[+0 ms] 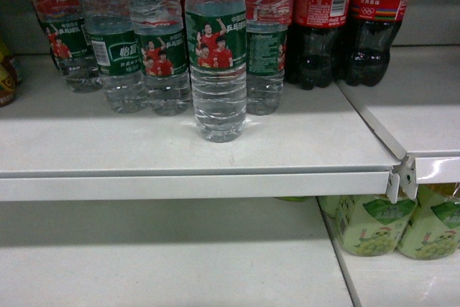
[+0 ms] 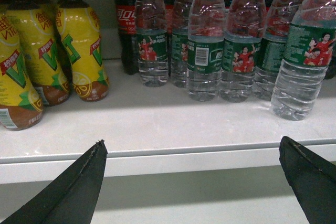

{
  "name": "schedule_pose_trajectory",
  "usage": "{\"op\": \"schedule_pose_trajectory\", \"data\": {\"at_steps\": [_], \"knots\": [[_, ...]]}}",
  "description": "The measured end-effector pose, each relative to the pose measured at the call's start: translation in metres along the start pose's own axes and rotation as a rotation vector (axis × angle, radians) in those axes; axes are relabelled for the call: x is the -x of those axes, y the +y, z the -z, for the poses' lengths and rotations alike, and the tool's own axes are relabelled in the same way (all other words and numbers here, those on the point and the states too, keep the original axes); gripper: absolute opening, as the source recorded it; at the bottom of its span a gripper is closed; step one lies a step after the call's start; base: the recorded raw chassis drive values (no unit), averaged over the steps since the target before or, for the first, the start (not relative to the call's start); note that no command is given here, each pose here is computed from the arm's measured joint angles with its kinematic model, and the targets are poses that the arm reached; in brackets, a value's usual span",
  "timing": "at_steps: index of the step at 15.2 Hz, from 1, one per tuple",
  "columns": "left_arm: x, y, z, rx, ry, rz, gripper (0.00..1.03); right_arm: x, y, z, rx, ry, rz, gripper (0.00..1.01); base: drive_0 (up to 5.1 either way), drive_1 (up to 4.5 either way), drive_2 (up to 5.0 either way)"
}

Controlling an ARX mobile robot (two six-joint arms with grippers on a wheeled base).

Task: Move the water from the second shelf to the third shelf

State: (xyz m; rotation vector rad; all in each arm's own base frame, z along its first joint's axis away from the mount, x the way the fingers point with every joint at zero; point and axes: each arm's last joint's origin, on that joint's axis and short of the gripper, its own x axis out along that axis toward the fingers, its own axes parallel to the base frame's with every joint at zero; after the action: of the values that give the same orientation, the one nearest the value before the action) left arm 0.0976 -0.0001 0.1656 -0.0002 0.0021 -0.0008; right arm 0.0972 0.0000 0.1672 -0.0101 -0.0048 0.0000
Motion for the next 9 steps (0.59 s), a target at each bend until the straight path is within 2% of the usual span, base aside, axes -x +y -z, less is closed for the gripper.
{"op": "schedule_pose_trajectory", "data": {"at_steps": [9], "knots": [[0.0, 0.0, 0.0001, 0.0, 0.0, 0.0, 0.98, 0.0, 0.0, 0.0, 0.0, 0.0, 0.0, 0.98, 0.0, 0.0, 0.0]]}}
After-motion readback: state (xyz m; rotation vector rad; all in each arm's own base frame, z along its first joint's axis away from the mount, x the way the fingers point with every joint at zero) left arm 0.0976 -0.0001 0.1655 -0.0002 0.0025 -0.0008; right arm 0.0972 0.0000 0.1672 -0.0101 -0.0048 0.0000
